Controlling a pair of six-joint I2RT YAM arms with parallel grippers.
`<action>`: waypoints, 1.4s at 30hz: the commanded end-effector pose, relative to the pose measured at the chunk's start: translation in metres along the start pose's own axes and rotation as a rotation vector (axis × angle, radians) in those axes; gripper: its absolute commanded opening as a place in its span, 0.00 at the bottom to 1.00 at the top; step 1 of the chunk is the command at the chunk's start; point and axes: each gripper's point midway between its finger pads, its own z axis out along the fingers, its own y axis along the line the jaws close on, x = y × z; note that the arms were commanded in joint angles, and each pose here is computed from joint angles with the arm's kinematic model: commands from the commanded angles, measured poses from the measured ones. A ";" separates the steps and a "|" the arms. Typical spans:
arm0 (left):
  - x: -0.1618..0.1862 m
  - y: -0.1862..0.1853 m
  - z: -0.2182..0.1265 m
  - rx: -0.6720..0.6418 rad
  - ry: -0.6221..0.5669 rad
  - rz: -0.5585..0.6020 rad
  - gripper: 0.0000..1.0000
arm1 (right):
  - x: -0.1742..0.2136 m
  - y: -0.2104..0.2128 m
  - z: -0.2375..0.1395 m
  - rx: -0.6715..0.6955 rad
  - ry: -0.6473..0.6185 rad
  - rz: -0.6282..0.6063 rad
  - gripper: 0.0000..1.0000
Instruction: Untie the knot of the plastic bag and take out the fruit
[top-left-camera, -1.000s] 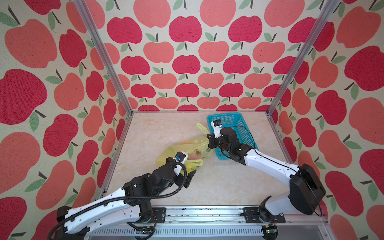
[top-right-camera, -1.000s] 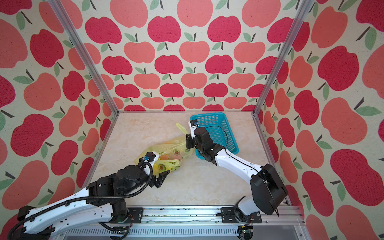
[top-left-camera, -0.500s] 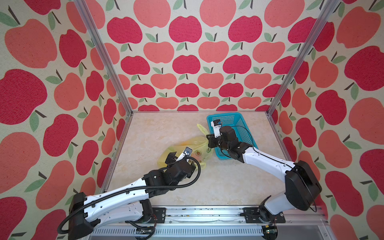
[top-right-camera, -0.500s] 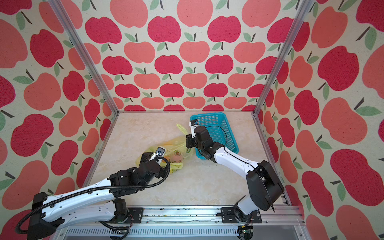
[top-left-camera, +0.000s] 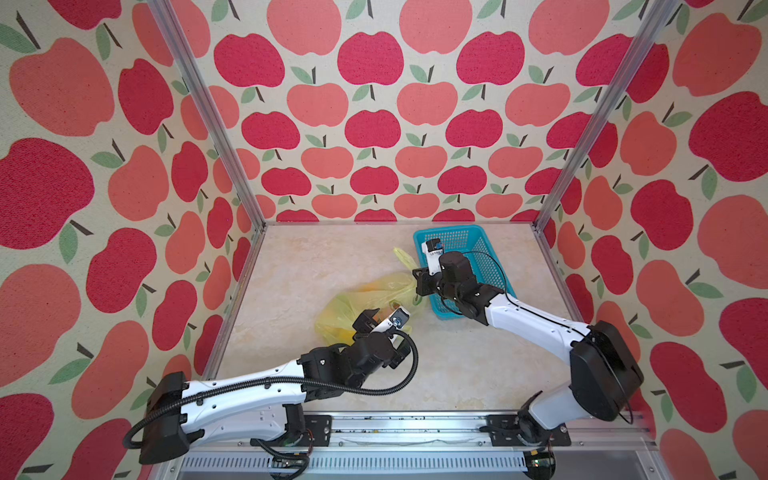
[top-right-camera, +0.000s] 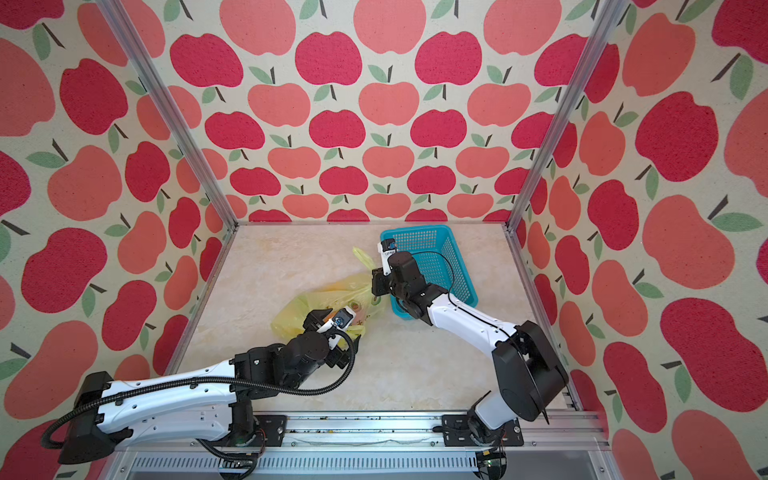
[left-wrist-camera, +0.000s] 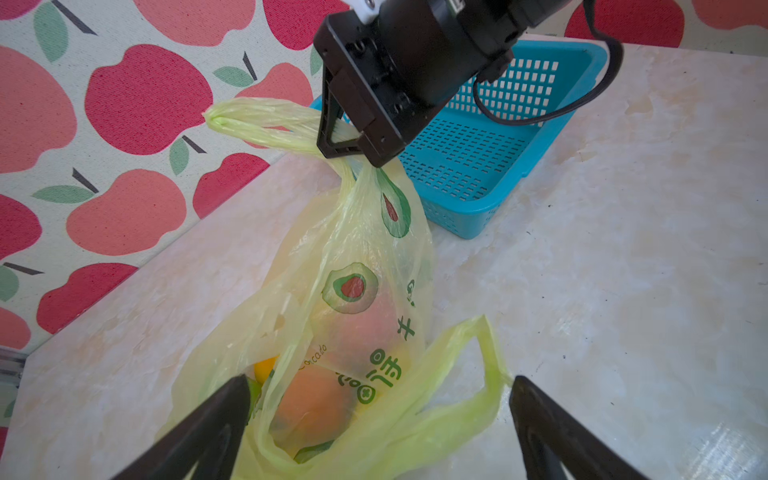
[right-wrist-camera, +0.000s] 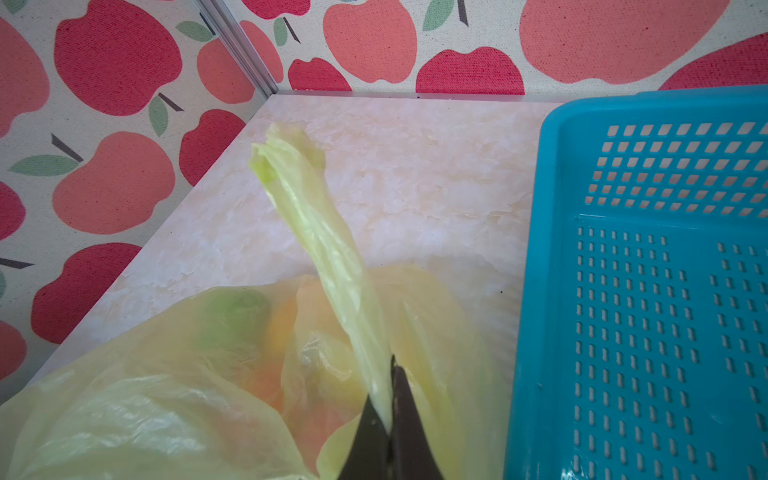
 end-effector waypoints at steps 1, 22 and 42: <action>0.008 -0.004 0.012 -0.033 0.008 0.071 0.99 | -0.013 0.002 0.000 -0.012 -0.022 0.009 0.00; 0.006 -0.012 0.007 -0.031 -0.062 0.121 0.99 | -0.016 -0.015 0.012 -0.019 -0.004 0.053 0.00; -0.045 0.094 0.026 -0.323 0.012 -0.151 0.13 | -0.017 -0.003 0.002 -0.086 -0.022 0.077 0.00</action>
